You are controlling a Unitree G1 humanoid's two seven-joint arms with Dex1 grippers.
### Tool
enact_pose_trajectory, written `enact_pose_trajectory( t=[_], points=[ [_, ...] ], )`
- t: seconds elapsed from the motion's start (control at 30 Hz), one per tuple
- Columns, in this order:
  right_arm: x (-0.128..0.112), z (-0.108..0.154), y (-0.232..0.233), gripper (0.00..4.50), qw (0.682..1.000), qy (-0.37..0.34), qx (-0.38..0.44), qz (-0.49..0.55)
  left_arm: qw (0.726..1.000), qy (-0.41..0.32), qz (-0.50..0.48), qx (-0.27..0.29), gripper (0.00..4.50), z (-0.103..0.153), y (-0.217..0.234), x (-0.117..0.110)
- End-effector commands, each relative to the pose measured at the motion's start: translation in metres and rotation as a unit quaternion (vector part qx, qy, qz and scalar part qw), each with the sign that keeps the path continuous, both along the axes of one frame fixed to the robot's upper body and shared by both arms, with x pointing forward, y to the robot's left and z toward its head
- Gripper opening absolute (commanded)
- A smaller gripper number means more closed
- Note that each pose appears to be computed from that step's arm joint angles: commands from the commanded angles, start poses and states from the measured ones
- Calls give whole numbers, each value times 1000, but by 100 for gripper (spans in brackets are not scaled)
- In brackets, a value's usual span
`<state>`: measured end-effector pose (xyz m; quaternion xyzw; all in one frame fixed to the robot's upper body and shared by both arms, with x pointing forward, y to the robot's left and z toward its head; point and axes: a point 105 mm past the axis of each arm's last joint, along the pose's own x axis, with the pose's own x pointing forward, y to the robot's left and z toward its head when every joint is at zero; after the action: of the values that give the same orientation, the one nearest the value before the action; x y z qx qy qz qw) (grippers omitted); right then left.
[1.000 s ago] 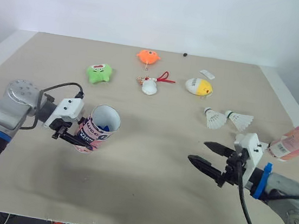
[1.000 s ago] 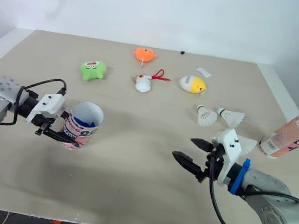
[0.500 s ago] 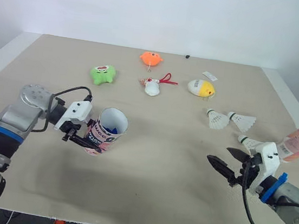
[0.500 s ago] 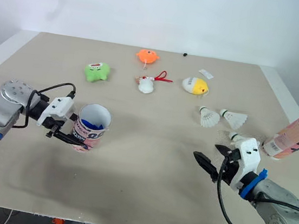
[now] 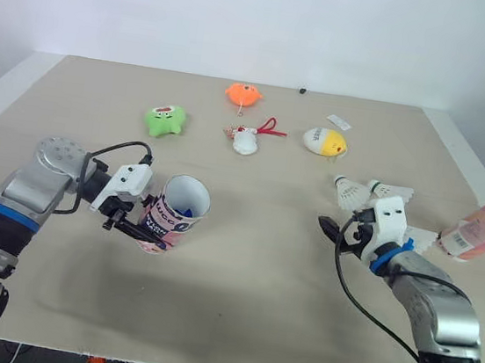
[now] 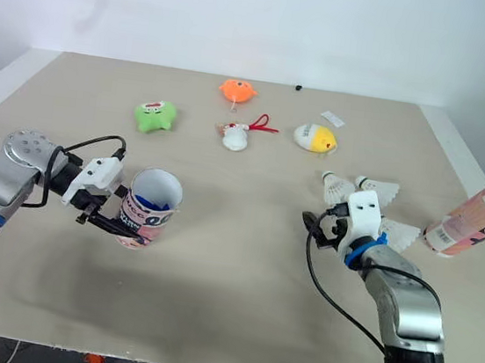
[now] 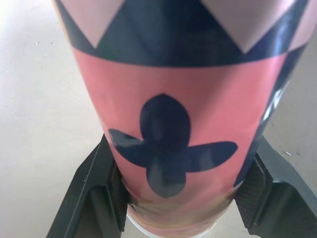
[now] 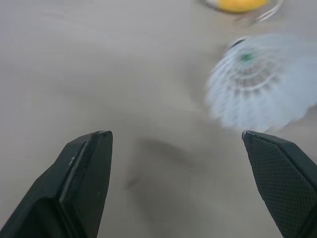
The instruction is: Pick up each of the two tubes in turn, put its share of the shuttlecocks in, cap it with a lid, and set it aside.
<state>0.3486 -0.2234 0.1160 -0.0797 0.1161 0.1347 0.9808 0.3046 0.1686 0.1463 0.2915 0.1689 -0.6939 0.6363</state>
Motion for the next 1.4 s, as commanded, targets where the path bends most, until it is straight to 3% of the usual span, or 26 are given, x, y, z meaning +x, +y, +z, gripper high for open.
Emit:
enact_pose_trajectory(
  t=[0.03, 0.37, 0.4, 0.63, 0.73, 0.77, 0.97, 1.07, 1.17, 1.3, 1.4],
  points=[
    [18, 16, 3, 450, 999, -36, -14, -2, 1000, 4, -3, 22, 242, -1, 1, -1],
    [51, 11, 2, 450, 998, -38, -30, -29, 1000, -5, -5, 23, 242, 6, 2, 0],
    [54, 9, 1, 397, 998, -36, -31, -33, 1000, -5, -5, 22, 239, 6, 1, -1],
    [56, 8, 11, 182, 999, -41, -20, -7, 1000, -8, -4, 22, 239, 8, 2, -1],
    [53, 8, 16, 31, 999, -41, -14, 8, 1000, -6, -4, 22, 239, 8, 2, -2],
    [51, 8, 21, 6, 999, -38, -11, 25, 1000, -4, -4, 23, 239, 8, 2, -2],
    [41, 31, 30, 6, 996, -67, -7, 64, 999, 4, -4, 33, 239, 6, 3, -3],
    [27, 73, 48, 6, 983, -117, -13, 140, 999, 6, -5, 35, 239, 6, 1, -2],
    [4, 92, 70, 6, 965, -128, -21, 228, 999, 8, -6, 37, 239, 6, 1, -2],
    [-72, 102, 108, 6, 872, -99, -118, 464, 999, 8, -5, 54, 239, 3, 3, 2],
    [-85, 107, 124, 6, 833, -97, -166, 518, 998, 10, -7, 54, 239, 3, 2, 4]
  ],
)
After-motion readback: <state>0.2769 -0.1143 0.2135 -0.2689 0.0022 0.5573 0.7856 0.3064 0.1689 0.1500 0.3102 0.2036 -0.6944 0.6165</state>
